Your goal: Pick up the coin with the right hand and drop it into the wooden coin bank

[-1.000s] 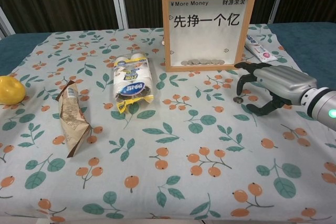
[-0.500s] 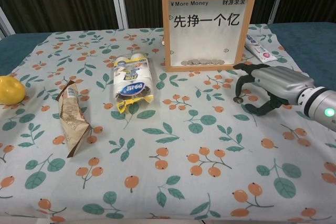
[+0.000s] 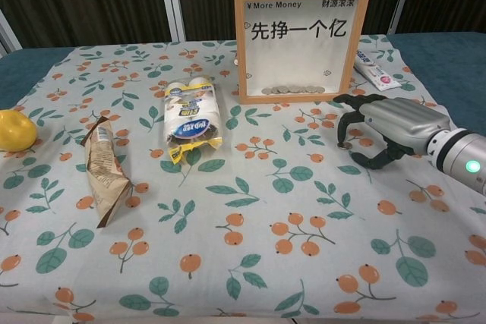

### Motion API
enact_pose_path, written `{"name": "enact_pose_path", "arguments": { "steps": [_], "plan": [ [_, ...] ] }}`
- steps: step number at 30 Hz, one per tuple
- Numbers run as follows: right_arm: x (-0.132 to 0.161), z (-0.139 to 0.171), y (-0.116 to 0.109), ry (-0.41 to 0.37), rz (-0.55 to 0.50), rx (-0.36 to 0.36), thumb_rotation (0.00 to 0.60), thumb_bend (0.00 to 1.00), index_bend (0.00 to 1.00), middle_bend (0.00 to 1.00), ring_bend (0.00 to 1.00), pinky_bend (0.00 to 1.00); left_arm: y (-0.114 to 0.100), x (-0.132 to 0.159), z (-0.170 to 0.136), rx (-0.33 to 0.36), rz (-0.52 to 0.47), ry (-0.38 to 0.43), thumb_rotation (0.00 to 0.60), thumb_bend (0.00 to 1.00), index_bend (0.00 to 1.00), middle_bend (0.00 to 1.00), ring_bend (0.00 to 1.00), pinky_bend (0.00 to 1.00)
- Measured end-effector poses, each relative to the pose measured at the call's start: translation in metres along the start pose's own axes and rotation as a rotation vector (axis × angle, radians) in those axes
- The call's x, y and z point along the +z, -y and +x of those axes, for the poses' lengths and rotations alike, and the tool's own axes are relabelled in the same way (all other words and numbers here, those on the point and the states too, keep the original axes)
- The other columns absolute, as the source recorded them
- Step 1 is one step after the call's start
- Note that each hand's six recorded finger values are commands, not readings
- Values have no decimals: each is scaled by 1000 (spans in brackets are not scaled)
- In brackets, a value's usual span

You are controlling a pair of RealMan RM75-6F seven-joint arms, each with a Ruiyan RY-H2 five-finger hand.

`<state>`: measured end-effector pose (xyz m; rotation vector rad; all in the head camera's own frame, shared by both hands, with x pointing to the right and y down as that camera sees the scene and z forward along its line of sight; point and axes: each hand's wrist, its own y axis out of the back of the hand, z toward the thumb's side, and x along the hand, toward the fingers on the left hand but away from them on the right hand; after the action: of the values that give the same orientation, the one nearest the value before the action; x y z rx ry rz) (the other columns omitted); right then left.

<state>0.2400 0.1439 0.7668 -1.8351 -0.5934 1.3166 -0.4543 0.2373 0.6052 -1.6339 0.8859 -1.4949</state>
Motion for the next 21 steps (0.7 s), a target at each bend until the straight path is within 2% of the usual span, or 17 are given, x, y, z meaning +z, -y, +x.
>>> {"name": "enact_pose_path", "arguments": {
  "steps": [21],
  "plan": [
    [1,-7,2,6,6,-15,600,612,609,33,0,0,2,-6,1,-5,0,-13,600,358,0,0,0,0]
  ]
}}
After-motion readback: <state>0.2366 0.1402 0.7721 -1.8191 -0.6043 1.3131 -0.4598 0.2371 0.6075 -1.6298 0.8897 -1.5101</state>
